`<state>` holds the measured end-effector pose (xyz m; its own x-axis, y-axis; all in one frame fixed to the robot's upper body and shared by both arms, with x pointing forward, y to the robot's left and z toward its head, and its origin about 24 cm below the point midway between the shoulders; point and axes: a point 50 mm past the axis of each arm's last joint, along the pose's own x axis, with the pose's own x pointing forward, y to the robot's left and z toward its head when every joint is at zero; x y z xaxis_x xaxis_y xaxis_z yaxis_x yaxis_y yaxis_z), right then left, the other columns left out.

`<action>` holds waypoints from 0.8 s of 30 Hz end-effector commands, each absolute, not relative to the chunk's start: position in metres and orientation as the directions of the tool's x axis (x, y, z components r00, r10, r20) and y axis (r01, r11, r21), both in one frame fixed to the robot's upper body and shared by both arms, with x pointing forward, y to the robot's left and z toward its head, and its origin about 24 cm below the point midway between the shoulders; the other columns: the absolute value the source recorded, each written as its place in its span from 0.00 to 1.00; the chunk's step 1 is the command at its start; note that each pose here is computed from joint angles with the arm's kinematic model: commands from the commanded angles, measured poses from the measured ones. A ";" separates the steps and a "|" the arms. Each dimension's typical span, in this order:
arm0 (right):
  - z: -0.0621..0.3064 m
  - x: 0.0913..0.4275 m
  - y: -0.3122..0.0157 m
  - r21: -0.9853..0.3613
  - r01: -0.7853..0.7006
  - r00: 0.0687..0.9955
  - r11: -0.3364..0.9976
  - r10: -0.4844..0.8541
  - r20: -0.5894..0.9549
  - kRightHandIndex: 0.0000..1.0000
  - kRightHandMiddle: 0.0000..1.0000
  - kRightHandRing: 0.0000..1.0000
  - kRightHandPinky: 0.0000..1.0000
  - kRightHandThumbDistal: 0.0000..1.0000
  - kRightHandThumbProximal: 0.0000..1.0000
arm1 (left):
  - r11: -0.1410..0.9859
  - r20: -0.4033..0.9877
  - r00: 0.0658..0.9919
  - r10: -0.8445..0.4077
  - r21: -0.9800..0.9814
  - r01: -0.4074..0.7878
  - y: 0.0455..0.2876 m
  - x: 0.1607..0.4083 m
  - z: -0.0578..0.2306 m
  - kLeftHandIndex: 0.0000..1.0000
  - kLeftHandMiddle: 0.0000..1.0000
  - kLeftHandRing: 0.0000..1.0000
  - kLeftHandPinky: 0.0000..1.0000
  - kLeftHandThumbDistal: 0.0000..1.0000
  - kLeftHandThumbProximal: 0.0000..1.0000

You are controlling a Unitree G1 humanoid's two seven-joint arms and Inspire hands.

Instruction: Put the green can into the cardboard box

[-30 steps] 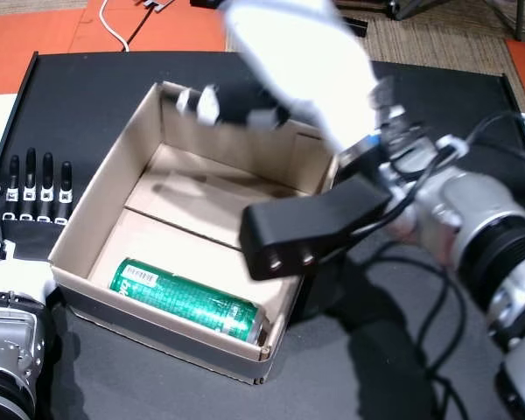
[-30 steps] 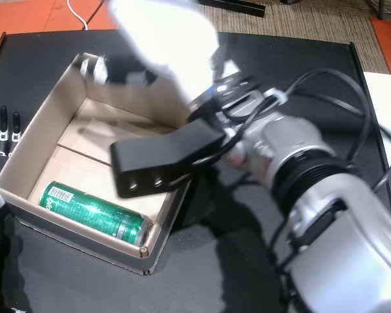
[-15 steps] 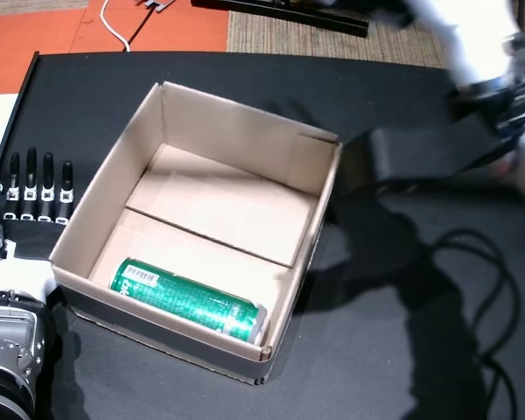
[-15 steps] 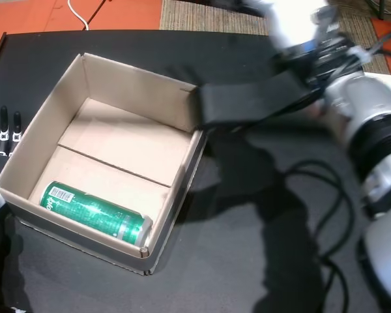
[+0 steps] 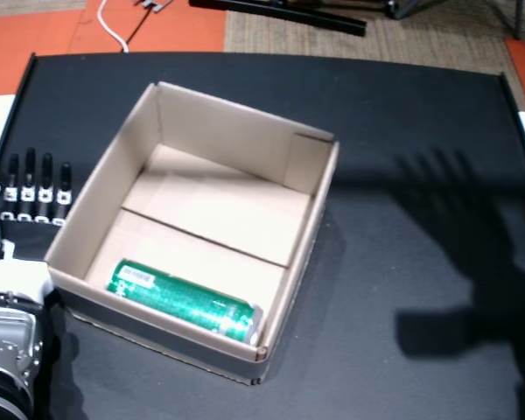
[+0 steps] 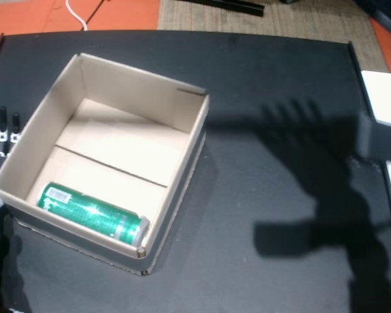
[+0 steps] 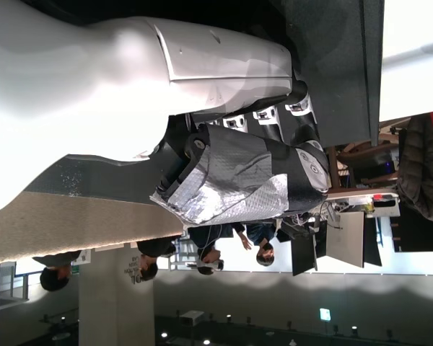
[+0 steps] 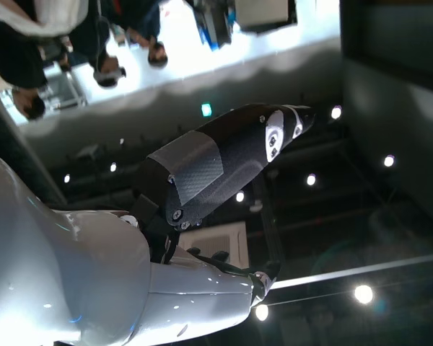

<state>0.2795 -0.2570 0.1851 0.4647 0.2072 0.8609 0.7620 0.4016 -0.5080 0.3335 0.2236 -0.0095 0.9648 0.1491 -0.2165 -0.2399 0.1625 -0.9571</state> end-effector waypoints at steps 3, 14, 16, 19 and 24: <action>0.171 0.256 -0.254 -0.559 0.655 0.548 0.509 0.190 0.815 0.87 0.94 0.98 0.98 0.87 0.40 | 0.137 -0.349 0.930 0.115 -0.922 -0.363 0.216 0.310 -0.040 0.53 0.56 0.67 0.81 0.00 0.55; 0.061 0.205 -0.242 -0.555 0.186 0.865 0.811 0.133 0.484 0.93 0.96 0.97 1.00 0.91 0.44 | 0.166 -0.348 0.929 0.123 -0.916 -0.365 0.219 0.310 -0.040 0.53 0.55 0.68 0.82 0.00 0.54; 0.049 0.196 -0.241 -0.545 0.155 0.889 0.824 0.124 0.441 0.93 0.95 0.96 1.00 0.92 0.44 | 0.162 -0.346 0.930 0.121 -0.918 -0.362 0.219 0.310 -0.040 0.53 0.54 0.67 0.82 0.00 0.54; 0.038 0.186 -0.239 -0.534 0.123 0.908 0.836 0.122 0.400 0.93 0.95 0.97 1.00 0.90 0.44 | 0.158 -0.348 0.929 0.123 -0.918 -0.364 0.220 0.310 -0.039 0.53 0.54 0.66 0.81 0.00 0.53; 0.016 0.175 -0.229 -0.492 0.117 0.925 0.863 0.086 0.370 0.91 0.95 0.98 1.00 0.90 0.46 | 0.163 -0.337 0.934 0.121 -0.921 -0.354 0.221 0.311 -0.039 0.53 0.55 0.67 0.83 0.00 0.53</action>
